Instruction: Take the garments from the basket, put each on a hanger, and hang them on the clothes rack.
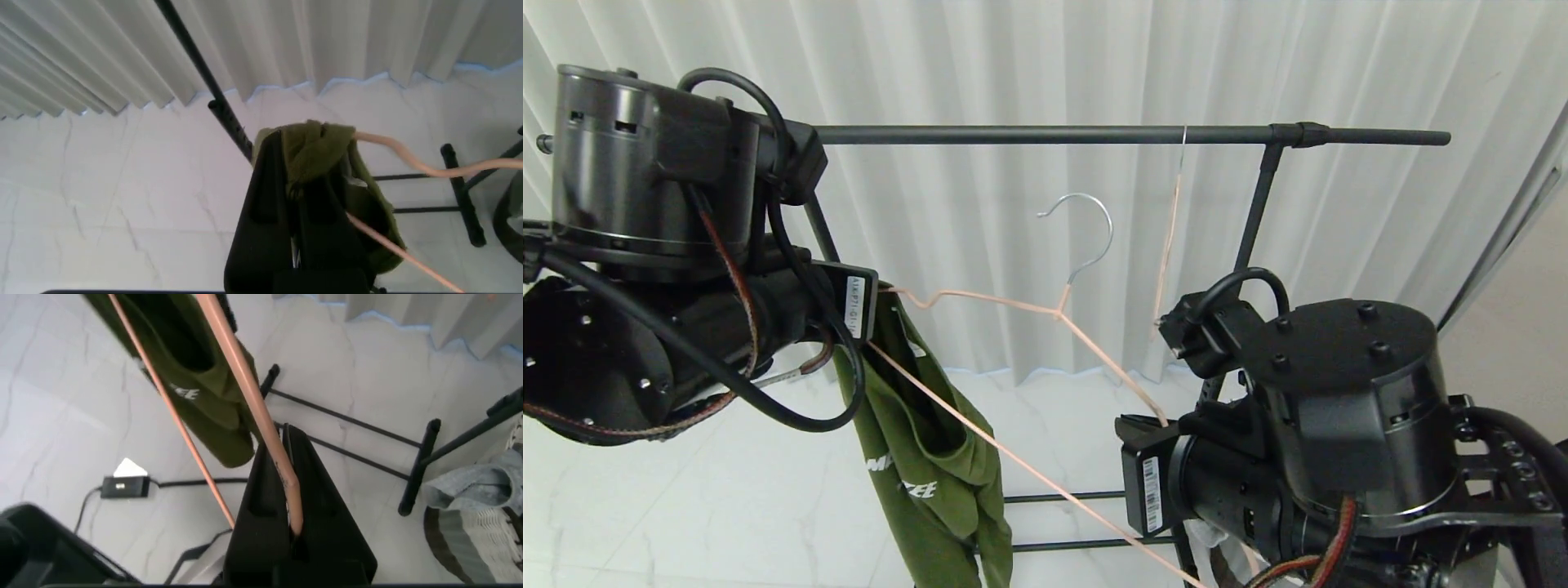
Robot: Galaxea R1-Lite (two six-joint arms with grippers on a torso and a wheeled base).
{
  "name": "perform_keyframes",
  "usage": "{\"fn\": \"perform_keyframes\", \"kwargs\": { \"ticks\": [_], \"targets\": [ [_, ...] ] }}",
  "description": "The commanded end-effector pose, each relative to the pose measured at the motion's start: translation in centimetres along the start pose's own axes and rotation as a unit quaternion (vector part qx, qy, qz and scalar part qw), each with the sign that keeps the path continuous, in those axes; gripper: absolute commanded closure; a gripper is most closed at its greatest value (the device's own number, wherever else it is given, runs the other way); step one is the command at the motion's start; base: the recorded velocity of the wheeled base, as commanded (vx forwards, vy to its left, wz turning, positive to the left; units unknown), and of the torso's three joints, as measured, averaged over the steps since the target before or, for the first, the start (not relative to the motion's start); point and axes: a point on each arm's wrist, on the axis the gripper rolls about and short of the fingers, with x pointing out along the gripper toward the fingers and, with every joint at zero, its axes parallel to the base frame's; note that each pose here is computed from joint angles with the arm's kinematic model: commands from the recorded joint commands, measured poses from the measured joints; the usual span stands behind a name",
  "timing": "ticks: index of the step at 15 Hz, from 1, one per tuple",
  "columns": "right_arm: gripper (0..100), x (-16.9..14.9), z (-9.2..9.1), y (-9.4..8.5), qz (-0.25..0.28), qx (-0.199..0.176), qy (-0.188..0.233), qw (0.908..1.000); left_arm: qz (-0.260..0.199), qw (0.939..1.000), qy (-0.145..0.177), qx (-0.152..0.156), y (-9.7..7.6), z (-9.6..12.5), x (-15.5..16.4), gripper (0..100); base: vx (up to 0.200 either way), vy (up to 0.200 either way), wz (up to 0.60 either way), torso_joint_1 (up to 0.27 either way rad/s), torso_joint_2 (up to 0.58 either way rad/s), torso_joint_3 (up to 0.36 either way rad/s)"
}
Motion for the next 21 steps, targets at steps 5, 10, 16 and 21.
{"fn": "perform_keyframes", "kwargs": {
  "ticks": [5,10,16,21],
  "targets": [
    [100,-0.9,-1.7,1.1,0.031,-0.05,0.025,0.9979,-0.031,0.999,-0.003,0.032,-0.1,-0.6,-1.0,100,0.0,0.0,0.0,0.0,0.0,0.0],
    [100,0.1,-2.2,1.5,0.05,-0.064,0.04,0.9959,-0.1,0.994,-0.029,0.032,-0.9,-0.1,-2.9,100,0.0,0.0,0.0,0.0,0.0,0.0],
    [100,3.0,-2.2,3.1,0.053,-0.024,0.023,0.9981,-0.134,0.9895,-0.046,0.027,-1.5,0.0,-4.6,100,0.0,0.0,0.0,0.0,0.0,0.0],
    [100,4.8,-1.7,4.6,0.055,-0.017,0.014,0.9983,-0.179,0.9819,-0.058,0.022,-2.6,-0.1,-6.3,100,0.0,0.0,0.0,0.0,0.0,0.0]
  ]
}}
